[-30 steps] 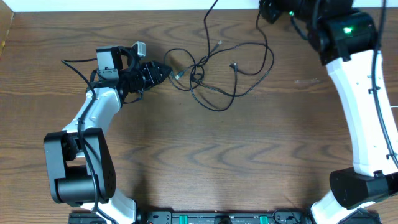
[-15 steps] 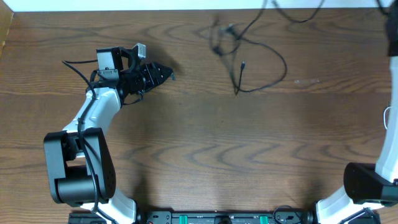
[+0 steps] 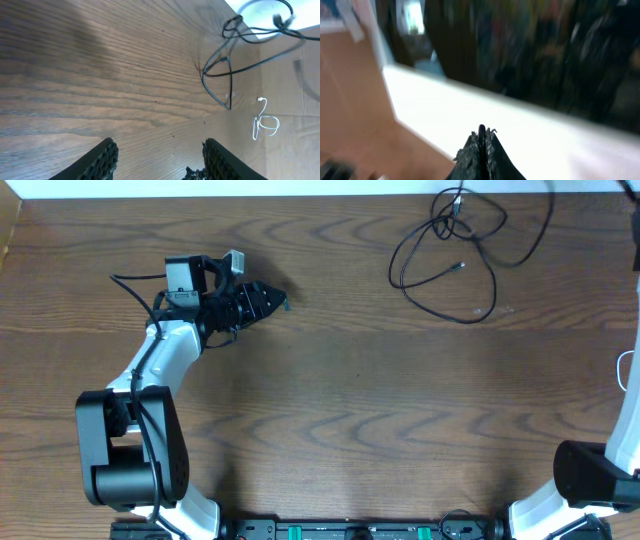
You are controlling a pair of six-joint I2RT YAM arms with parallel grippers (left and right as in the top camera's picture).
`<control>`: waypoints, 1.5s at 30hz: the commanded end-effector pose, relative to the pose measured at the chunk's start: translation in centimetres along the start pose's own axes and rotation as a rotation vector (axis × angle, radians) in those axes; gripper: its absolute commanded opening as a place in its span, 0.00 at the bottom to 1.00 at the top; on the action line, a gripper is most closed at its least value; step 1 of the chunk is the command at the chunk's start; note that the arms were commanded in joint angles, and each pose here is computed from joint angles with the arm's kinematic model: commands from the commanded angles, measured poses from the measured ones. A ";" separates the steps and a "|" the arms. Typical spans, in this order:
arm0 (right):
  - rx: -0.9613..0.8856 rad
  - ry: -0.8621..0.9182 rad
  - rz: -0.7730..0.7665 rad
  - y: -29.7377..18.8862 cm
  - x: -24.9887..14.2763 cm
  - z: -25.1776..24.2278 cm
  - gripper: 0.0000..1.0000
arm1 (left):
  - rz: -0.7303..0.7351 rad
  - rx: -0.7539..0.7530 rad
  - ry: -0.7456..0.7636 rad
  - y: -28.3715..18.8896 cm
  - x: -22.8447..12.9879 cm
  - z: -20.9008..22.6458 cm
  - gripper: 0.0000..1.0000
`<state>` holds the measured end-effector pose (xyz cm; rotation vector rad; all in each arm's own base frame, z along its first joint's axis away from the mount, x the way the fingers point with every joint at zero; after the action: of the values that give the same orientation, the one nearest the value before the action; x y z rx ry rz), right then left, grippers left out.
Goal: Untangle cables
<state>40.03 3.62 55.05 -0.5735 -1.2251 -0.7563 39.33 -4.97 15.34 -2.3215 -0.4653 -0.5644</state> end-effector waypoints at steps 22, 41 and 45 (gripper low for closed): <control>0.138 0.079 0.115 -2.5 -0.7 3.8 0.01 | -0.014 -0.015 0.082 0.4 0.6 -2.0 0.57; 0.116 0.140 0.187 2.7 -3.9 5.1 0.01 | -0.175 0.129 -0.082 -6.3 2.5 5.2 0.93; 0.152 0.157 0.232 6.3 -6.3 5.4 0.01 | -0.207 0.134 -0.108 -7.8 2.7 6.4 0.93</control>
<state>38.61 11.12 52.19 -0.5008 -1.0810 -0.5153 39.68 4.45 15.32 -2.1898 -0.7401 -0.4572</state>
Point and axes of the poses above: each gripper's point midway between its finger pads, its own y axis out along the fingers, its own z axis along the line the jaws close on, x = y × z, the point moved 8 cm from there along -y, back along the fingers, and after that the axes turned 12 degrees about y, right-handed, at the moved point
